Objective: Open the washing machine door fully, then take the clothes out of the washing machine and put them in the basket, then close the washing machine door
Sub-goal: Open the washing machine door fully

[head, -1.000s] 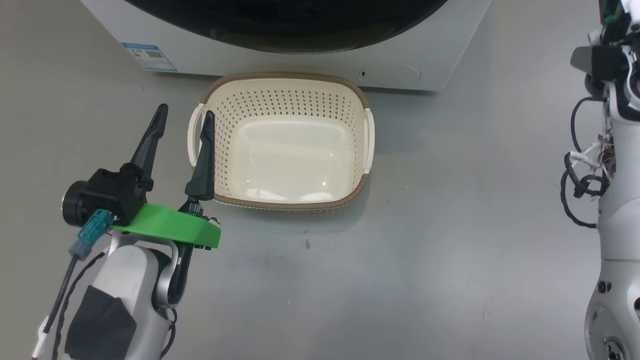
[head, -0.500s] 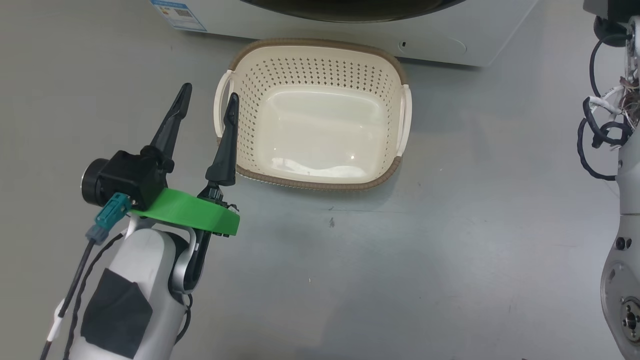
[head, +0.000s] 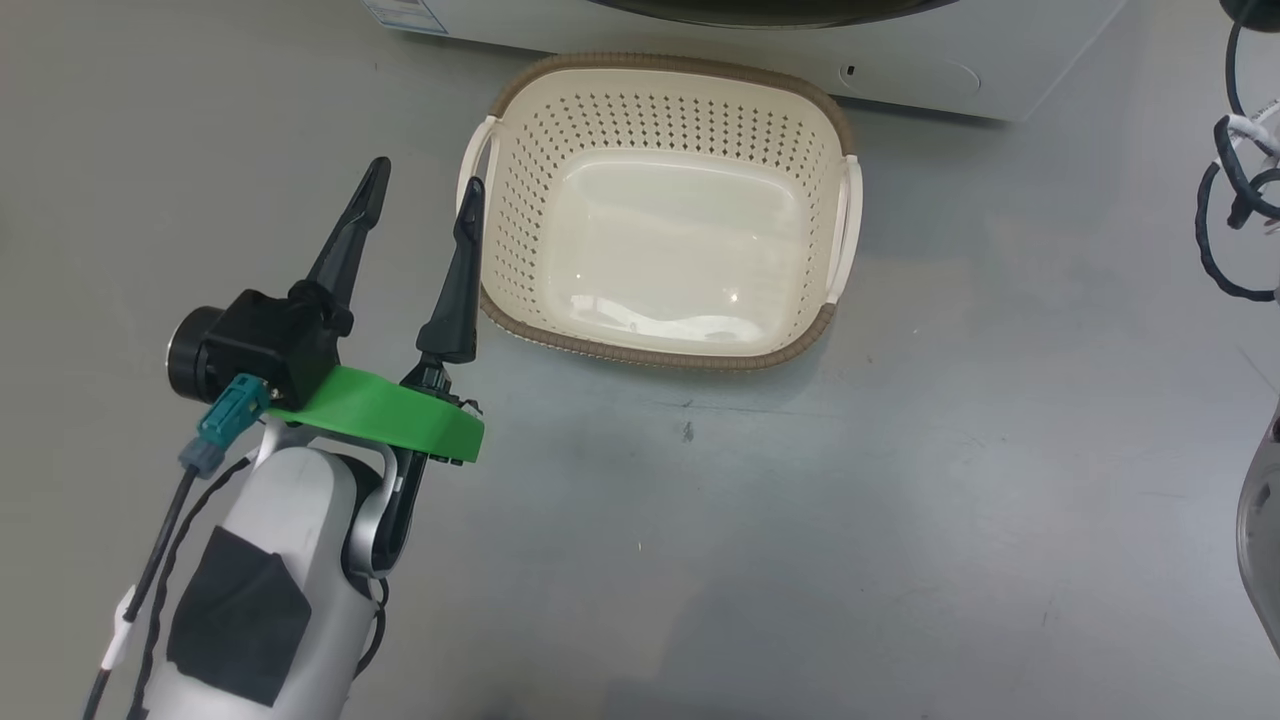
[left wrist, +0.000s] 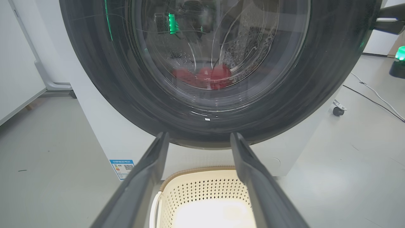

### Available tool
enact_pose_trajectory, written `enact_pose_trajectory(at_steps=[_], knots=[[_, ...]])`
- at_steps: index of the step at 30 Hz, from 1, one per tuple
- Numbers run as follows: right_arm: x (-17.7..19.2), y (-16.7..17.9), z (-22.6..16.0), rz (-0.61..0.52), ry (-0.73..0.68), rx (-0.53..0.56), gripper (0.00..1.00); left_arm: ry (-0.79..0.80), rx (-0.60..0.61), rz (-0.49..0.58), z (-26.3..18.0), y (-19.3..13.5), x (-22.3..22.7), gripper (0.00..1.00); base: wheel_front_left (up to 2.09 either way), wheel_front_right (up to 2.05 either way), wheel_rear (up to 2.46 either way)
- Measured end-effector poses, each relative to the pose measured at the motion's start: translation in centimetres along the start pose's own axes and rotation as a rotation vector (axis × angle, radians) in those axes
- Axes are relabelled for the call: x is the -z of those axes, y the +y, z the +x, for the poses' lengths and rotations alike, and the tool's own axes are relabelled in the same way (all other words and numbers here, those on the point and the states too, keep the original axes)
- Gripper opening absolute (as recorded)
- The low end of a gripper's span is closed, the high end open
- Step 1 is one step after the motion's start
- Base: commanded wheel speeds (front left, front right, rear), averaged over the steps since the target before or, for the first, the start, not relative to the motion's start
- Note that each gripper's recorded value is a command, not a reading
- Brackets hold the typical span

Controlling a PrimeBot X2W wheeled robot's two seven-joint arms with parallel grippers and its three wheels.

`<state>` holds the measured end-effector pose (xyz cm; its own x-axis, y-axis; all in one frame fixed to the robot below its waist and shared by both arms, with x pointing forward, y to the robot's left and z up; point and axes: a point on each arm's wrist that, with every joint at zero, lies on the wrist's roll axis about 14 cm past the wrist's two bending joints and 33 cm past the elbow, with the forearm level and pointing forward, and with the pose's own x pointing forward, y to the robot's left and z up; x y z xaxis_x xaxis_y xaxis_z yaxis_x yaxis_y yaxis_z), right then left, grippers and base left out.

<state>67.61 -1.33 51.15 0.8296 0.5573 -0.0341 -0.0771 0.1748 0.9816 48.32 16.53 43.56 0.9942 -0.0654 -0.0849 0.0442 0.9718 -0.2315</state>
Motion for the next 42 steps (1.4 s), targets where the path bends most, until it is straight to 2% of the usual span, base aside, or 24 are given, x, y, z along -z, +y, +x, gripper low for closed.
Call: enact_pose_trajectory(at_steps=[20,28,42], knots=[[0.9,-0.5,-0.3,0.063,0.124,-0.007,0.00,-0.009,0.007,0.006,0.6,-0.2,-0.2,1.00,0.00,0.00,0.00],[1.5,-0.2,-1.3,0.100,0.172,-0.021,0.00,-0.022,0.005,-0.004,0.6,-0.4,-0.7,1.00,0.00,0.00,0.00],[3.1,0.5,-3.4,0.097,0.276,-0.028,0.00,-0.040,0.014,0.000,0.5,-1.0,-1.6,1.00,0.00,0.00,0.00]])
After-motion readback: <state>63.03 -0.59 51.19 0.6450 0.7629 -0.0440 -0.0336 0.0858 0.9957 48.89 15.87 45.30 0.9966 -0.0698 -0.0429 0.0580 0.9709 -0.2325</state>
